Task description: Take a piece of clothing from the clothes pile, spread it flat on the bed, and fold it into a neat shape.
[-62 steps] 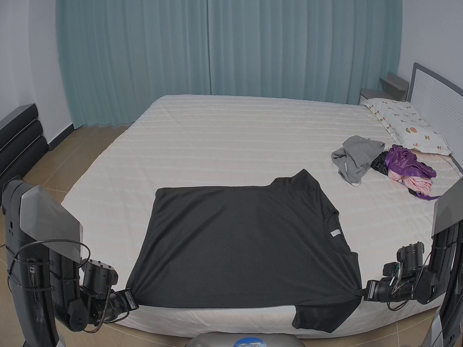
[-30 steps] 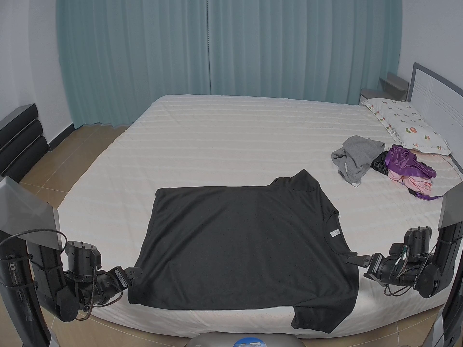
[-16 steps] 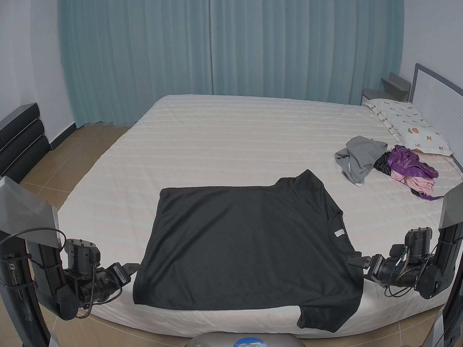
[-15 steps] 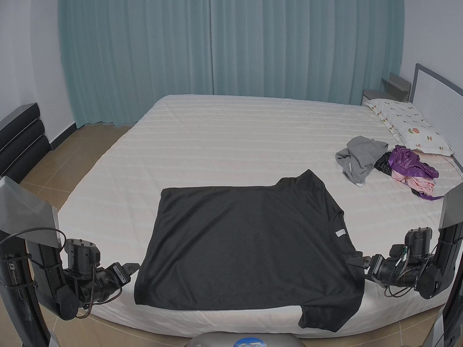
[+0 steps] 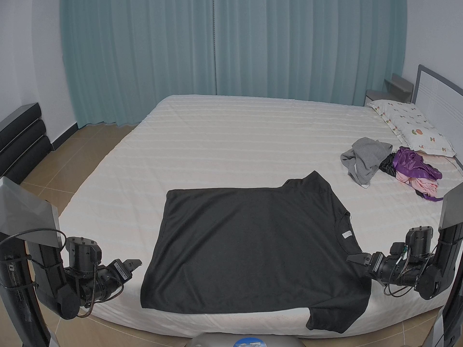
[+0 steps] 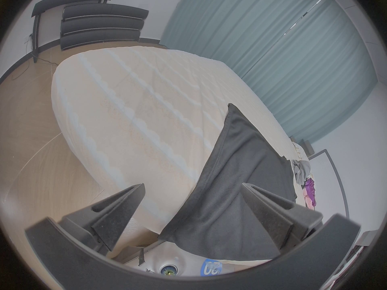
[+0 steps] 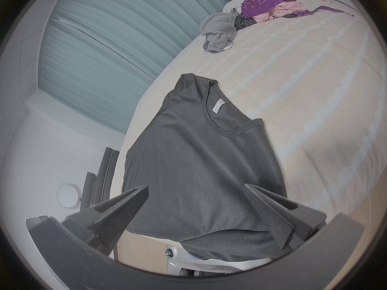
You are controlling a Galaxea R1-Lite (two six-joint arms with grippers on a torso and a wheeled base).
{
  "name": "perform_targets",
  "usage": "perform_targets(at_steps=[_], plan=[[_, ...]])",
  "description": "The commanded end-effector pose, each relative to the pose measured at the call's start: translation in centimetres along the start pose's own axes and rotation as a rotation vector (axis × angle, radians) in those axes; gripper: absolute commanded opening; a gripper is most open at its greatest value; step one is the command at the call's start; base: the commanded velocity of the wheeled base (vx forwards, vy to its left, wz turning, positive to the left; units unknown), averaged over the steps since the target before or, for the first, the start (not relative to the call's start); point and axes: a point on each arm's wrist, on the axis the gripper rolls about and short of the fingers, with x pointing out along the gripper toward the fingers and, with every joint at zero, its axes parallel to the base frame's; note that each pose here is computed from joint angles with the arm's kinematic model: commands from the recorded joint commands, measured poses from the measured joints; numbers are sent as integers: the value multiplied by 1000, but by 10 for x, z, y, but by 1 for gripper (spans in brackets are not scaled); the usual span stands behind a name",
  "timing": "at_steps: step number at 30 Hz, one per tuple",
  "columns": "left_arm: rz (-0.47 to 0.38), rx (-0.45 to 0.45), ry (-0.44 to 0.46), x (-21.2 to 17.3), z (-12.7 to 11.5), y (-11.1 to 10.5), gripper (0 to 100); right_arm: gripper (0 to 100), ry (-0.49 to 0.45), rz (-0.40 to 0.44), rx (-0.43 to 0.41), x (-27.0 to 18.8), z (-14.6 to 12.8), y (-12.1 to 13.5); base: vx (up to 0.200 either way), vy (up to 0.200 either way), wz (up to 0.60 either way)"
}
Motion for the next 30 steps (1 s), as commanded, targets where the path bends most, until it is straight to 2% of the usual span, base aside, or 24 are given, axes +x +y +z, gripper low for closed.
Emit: perform_targets(at_steps=[1,11,18,22,30], plan=[[-10,16,12,0,-4,-3,100,100,2,0,0,0,0,0,200,0,0],[-22,24,16,2,-5,-7,100,100,10,10,-11,1,-2,3,20,0,0],[-78,5,-43,17,8,-22,100,100,11,20,7,2,-2,6,0,0,0],[-125,2,-98,42,33,-46,100,100,7,23,24,2,-2,7,0,0,0],[-147,2,-73,100,81,-96,100,100,11,21,30,1,-3,7,0,0,0]])
